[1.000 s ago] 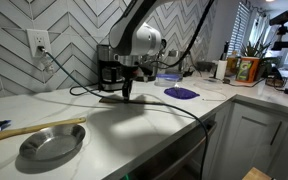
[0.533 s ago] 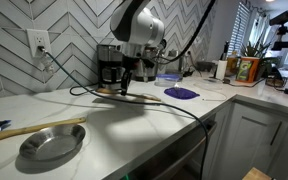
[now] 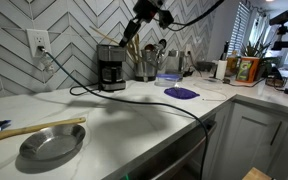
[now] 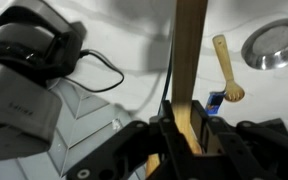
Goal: Put the wooden spatula in the silver holder
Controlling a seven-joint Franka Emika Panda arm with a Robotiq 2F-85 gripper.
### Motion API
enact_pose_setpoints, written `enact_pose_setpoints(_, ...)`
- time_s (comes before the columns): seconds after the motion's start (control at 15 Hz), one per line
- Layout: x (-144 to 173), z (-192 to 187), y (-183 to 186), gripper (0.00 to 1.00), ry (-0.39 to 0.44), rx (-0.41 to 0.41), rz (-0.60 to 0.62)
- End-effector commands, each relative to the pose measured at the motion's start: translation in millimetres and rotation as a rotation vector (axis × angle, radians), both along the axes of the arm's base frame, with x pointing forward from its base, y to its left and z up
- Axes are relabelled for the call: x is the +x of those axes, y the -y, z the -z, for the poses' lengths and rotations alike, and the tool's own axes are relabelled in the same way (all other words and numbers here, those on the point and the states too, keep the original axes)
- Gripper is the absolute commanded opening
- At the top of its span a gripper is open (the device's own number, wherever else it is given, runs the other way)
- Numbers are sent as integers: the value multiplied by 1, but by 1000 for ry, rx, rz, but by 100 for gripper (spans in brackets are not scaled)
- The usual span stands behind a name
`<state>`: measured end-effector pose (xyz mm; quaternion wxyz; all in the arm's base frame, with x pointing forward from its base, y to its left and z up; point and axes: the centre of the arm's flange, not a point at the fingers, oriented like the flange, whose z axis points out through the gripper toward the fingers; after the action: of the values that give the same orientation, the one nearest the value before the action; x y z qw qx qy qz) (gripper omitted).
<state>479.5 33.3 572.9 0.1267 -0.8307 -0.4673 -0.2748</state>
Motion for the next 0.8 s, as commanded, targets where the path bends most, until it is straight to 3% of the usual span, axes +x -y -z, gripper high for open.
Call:
enact_pose_setpoints(0.0, -27, -59, 54, 6, 113, 121, 119)
enact_pose_setpoints(0.2, -27, -93, 105, 6, 216, 178, 259)
enact_pose_setpoints(0.4, -15, -104, 142, 6, 301, 262, 396)
enact_pose_setpoints(0.47, -29, -105, 131, 6, 272, 207, 336)
enact_pose_setpoints(0.53, -28, -105, 137, 23, 279, 211, 351)
enact_pose_setpoints(0.73, -27, -105, 132, 23, 276, 208, 342)
